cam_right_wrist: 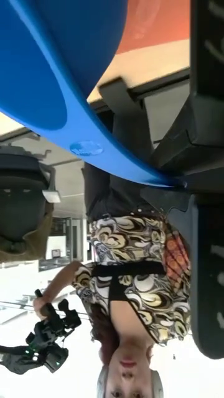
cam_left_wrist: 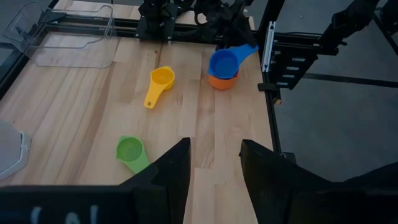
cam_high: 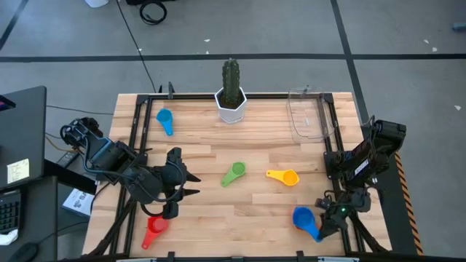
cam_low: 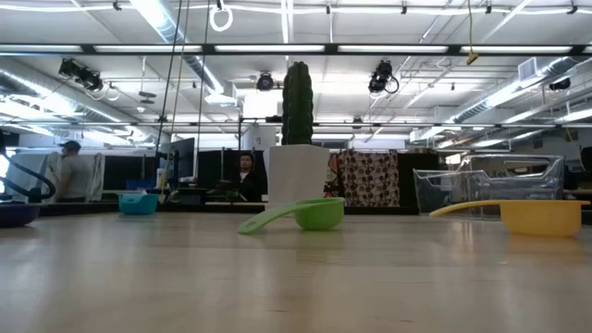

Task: Nest measuring cups in basket
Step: Stack the blue measuring cup on top of the orange measuring cup

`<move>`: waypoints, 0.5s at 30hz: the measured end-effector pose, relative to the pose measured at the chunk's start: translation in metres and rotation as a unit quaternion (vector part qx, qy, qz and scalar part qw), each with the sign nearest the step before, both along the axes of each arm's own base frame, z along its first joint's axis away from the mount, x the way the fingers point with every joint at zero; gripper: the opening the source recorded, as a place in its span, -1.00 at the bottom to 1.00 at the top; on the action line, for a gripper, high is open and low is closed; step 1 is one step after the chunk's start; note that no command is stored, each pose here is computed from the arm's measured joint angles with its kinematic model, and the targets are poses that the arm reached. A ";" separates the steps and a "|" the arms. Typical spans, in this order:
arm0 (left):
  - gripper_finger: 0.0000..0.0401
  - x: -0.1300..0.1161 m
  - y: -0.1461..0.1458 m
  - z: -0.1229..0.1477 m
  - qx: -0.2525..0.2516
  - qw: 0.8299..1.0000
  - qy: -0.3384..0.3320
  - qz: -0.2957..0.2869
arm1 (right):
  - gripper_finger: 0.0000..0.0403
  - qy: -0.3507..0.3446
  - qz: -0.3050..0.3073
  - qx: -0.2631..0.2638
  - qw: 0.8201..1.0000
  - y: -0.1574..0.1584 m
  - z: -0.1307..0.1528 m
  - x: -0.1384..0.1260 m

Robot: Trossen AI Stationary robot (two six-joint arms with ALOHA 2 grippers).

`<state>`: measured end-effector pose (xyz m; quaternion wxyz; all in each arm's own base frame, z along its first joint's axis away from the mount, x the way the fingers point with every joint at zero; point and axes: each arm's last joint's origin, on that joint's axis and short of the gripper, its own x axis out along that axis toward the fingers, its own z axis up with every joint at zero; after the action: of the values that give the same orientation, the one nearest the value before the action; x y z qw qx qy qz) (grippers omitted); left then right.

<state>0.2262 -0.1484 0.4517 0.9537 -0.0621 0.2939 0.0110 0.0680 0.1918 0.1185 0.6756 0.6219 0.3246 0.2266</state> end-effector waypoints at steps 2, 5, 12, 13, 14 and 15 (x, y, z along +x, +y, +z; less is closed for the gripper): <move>-0.27 0.000 0.000 0.000 0.000 1.000 0.000 0.000 | -0.80 -0.002 -0.009 -0.003 1.000 -0.001 0.000 0.001; -0.27 0.000 0.000 0.000 0.000 1.000 0.000 0.000 | -0.81 -0.013 -0.011 -0.015 1.000 -0.001 0.000 0.003; -0.27 0.000 0.000 0.000 0.000 1.000 0.000 0.000 | -0.72 0.015 -0.028 -0.033 0.999 -0.005 -0.007 0.007; -0.27 0.000 0.000 0.000 0.000 1.000 0.000 0.000 | -0.70 0.023 -0.030 -0.035 0.999 -0.005 -0.009 0.008; -0.27 0.000 0.000 0.000 0.000 1.000 0.000 0.000 | -0.67 0.031 -0.031 -0.039 0.998 -0.006 -0.010 0.008; -0.27 0.000 0.000 0.000 0.000 1.000 0.000 0.000 | -0.64 0.037 -0.033 -0.042 0.998 -0.006 -0.012 0.008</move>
<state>0.2262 -0.1483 0.4517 0.9537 -0.0619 0.2940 0.0110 0.0759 0.1855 0.1069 0.6957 0.6114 0.3378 0.1675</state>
